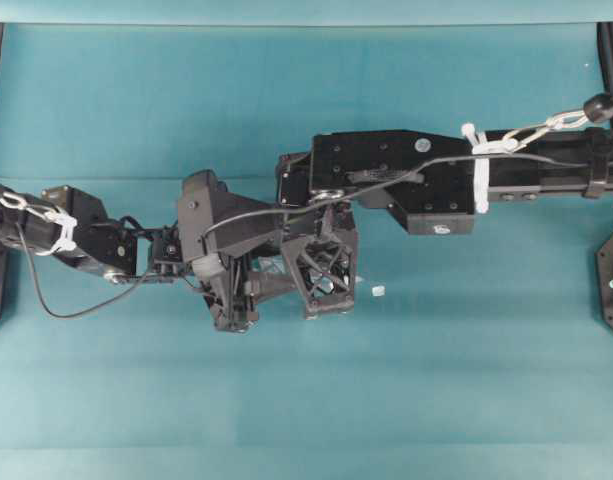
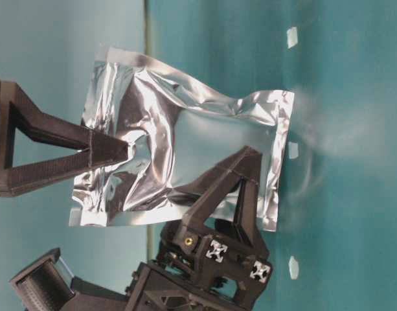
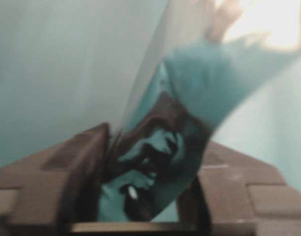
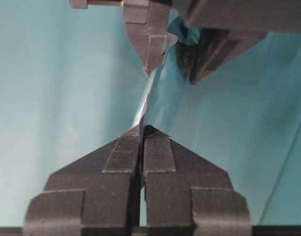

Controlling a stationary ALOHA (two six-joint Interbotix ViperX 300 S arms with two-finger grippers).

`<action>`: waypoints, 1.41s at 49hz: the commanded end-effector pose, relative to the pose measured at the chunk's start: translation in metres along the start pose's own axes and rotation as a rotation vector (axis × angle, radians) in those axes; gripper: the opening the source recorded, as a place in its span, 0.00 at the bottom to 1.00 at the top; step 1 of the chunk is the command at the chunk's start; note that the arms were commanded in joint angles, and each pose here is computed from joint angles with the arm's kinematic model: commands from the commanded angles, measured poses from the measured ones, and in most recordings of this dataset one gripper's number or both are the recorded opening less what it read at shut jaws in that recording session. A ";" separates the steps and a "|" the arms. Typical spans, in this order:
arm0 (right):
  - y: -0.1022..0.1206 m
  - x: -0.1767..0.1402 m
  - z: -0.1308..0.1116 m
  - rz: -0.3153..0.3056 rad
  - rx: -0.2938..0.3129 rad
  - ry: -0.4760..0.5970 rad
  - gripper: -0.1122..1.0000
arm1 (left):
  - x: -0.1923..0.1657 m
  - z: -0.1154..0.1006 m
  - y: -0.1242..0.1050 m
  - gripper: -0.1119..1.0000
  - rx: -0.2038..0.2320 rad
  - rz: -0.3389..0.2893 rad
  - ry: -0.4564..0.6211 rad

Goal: Hand over the silver zip bag and make it stand upright.
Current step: 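Close the left gripper on the bag's lower edge below the right gripper, then open the right gripper and retract the right arm to the right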

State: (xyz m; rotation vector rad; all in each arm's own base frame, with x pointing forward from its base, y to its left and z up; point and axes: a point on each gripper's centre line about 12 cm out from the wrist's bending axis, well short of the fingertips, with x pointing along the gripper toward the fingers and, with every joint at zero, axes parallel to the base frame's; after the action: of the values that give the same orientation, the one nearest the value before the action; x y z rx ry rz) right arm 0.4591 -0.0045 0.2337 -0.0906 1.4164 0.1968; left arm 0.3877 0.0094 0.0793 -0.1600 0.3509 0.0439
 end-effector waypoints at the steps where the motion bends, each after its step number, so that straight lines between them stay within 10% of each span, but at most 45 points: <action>1: 0.001 -0.011 0.001 -0.007 -0.005 -0.033 0.11 | 0.005 0.002 -0.002 0.36 -0.002 -0.006 -0.010; 39: -0.003 -0.019 0.001 -0.053 0.021 -0.054 0.19 | 0.007 0.003 -0.002 0.36 -0.004 -0.010 -0.033; 58: 0.004 -0.053 -0.004 -0.076 0.065 -0.200 0.95 | 0.007 0.001 -0.002 0.33 -0.004 -0.009 -0.028; 69: 0.008 -0.068 -0.023 -0.081 0.094 -0.250 0.95 | 0.006 -0.001 -0.005 0.33 0.000 -0.017 -0.022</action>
State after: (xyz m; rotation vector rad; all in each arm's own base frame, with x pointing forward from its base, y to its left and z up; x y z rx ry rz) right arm 0.4361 -0.0066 0.2725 -0.0558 1.2352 0.0879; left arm 0.3928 0.0083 0.0758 -0.1642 0.3327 0.0399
